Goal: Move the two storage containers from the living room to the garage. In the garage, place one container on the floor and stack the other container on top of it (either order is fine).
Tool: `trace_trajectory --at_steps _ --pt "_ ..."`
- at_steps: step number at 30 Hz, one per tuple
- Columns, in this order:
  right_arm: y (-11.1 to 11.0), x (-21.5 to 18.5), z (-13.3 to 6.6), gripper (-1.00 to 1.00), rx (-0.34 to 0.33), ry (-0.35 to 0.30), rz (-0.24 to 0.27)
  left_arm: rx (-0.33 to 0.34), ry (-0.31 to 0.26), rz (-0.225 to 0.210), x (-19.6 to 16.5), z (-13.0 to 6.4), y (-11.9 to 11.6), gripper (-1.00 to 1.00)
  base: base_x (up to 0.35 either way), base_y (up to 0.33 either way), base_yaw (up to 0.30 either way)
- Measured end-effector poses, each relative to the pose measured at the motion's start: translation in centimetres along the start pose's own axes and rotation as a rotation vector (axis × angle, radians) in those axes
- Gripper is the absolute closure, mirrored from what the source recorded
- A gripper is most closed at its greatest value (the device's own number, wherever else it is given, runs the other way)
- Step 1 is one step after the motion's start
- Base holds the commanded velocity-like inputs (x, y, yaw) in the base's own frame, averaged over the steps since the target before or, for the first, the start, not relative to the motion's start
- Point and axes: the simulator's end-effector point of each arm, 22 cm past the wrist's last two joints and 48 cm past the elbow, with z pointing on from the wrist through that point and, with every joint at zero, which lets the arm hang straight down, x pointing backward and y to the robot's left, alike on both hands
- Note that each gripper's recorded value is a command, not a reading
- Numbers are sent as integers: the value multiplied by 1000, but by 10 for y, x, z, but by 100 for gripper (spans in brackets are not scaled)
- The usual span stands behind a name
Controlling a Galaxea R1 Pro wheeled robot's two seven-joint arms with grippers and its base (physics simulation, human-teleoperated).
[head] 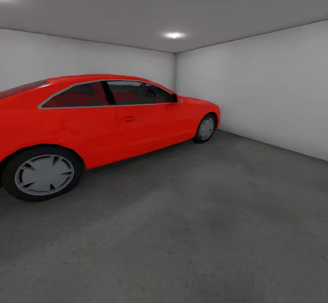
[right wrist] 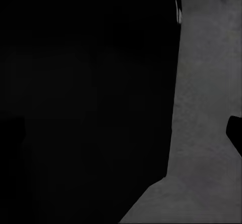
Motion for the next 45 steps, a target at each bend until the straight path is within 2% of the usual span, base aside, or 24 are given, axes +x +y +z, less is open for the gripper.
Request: trace_trajectory --at_steps 3,12,32,45 --pt "2 -8 0 -100 -2 -14 -4 -7 -34 -7 -13 0 4 -100 0 0 0" --pt "2 -15 0 -100 -2 -44 -7 -7 -87 -11 -35 -1 4 -100 0 0 0" --pt "2 -16 0 -100 -2 -48 -6 -6 -91 -13 -37 -1 3 -100 0 0 -7" --pt "2 -16 0 -100 -2 -48 -8 -6 -91 -11 -37 -1 3 -100 0 0 -206"
